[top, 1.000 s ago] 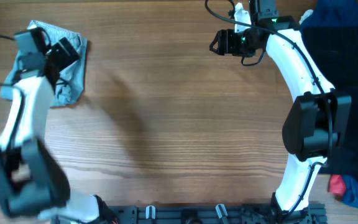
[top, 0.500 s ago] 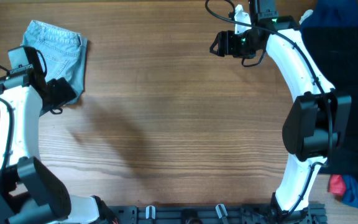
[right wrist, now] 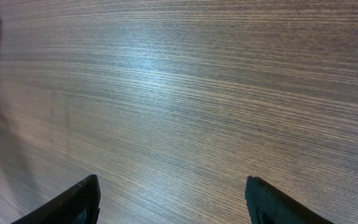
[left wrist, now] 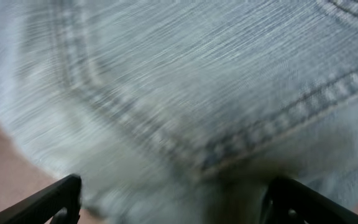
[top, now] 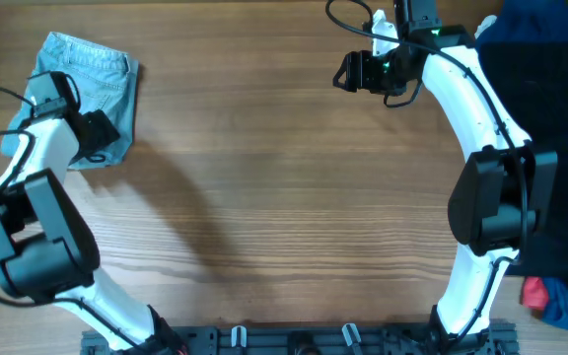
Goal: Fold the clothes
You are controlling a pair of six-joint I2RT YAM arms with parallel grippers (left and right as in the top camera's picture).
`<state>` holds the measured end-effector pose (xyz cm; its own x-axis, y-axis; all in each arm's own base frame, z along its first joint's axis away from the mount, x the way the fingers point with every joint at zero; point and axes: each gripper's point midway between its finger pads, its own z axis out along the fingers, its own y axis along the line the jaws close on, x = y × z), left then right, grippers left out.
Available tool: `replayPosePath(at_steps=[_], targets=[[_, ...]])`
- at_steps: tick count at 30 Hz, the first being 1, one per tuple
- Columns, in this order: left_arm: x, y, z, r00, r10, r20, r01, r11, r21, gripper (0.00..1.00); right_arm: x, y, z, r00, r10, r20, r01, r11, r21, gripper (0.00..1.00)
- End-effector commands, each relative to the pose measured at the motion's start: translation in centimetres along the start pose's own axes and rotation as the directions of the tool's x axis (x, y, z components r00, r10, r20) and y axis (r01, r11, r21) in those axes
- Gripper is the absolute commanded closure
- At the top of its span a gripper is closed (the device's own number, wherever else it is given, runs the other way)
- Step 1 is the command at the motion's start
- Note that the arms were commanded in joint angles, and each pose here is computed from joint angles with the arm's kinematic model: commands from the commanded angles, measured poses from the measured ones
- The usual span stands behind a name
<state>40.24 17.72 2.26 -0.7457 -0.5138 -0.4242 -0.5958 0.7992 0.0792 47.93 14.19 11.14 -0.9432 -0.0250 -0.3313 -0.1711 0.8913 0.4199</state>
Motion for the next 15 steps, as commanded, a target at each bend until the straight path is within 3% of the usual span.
replayPosePath(at_steps=[1, 5, 12, 13, 14, 15], targets=[[1.5, -2.6, 2.9, 0.998, 0.061, -0.026, -0.06, 0.998, 0.033, 0.03, -0.2, 0.7, -0.7, 0.999, -0.031, 0.014, 0.031, 1.0, -0.004, 0.24], [1.1, -5.9, 5.0, 0.996, 0.086, 0.037, -0.089, 0.992, 0.088, 0.03, -0.1, 0.7, -0.7, 1.0, -0.029, 0.01, 0.029, 1.0, -0.003, 0.24], [-1.1, -7.0, 5.4, 0.988, 0.064, 0.14, -0.08, 0.99, 0.115, 0.01, 0.0, 0.6, -0.7, 1.0, -0.027, 0.007, 0.027, 1.0, -0.003, 0.24], [-1.2, -7.0, 5.4, 0.988, 0.063, 0.141, -0.08, 0.99, 0.115, 0.0, 0.0, 0.6, -0.7, 1.0, -0.028, 0.008, 0.028, 1.0, -0.003, 0.22], [-1.3, -7.1, 5.2, 0.988, 0.064, 0.143, -0.081, 0.99, 0.117, 0.0, -0.1, 0.5, -0.7, 1.0, -0.028, 0.012, 0.028, 1.0, 0.004, 0.03], [-1.5, -7.2, 5.0, 0.988, 0.066, 0.142, -0.083, 0.99, 0.117, 0.0, -0.3, 0.5, -0.7, 0.999, -0.034, 0.019, 0.034, 0.999, 0.004, 0.01]])
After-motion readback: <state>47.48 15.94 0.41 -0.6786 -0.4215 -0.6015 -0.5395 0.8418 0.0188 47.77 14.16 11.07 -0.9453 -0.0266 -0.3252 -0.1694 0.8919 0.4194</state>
